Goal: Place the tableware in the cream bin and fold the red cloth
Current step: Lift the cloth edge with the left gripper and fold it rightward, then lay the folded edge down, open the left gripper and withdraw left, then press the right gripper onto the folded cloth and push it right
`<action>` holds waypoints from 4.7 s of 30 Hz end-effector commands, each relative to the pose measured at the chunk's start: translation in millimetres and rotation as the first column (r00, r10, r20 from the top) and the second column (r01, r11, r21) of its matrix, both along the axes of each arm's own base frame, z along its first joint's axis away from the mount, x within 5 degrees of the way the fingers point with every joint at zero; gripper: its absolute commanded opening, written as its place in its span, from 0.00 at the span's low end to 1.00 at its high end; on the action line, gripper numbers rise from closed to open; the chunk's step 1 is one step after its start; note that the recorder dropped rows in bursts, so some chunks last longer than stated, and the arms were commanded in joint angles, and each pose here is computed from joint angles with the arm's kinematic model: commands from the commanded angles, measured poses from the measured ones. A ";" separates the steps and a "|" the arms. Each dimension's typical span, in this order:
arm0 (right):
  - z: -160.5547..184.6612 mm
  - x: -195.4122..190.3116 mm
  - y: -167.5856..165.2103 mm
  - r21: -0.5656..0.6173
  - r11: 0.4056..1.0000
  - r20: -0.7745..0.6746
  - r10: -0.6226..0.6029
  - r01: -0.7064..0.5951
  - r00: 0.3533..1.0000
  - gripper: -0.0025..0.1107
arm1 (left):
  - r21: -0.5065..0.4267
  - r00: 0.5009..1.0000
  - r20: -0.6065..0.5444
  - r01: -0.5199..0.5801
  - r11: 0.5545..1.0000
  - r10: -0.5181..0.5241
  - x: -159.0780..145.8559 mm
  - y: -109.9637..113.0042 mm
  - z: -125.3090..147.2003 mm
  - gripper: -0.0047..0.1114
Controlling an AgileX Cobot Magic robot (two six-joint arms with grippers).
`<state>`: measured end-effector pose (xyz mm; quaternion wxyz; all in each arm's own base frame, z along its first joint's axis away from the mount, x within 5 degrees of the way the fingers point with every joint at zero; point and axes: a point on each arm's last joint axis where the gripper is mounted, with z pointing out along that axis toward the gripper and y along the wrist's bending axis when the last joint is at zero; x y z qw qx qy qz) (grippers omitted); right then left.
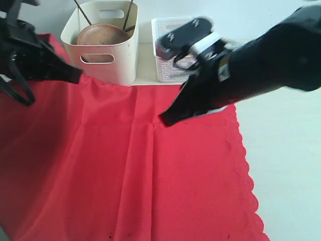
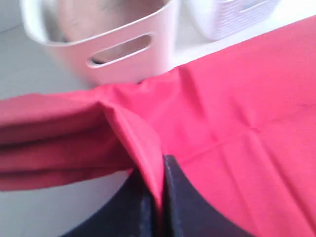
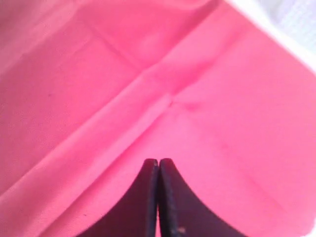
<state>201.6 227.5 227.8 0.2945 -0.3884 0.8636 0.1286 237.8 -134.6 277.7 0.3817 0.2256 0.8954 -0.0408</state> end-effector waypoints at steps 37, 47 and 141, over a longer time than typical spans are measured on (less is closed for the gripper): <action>66.6 -27.7 -123.0 0.222 0.864 0.352 -0.504 0.453 0.788 0.02 | 0.211 0.876 -0.112 0.483 0.850 -0.470 0.5 -218.2 -52.7 0.87; 62.4 -24.4 -114.4 0.229 0.882 0.341 -0.468 0.411 0.815 0.02 | 0.242 0.895 -0.243 0.429 0.870 -0.374 -5.8 -117.0 -97.2 0.04; -120.8 18.6 5.3 -0.414 0.904 -0.088 -0.161 0.111 0.983 0.02 | -0.294 0.894 0.419 0.299 0.908 -0.158 -169.8 80.9 -46.9 0.04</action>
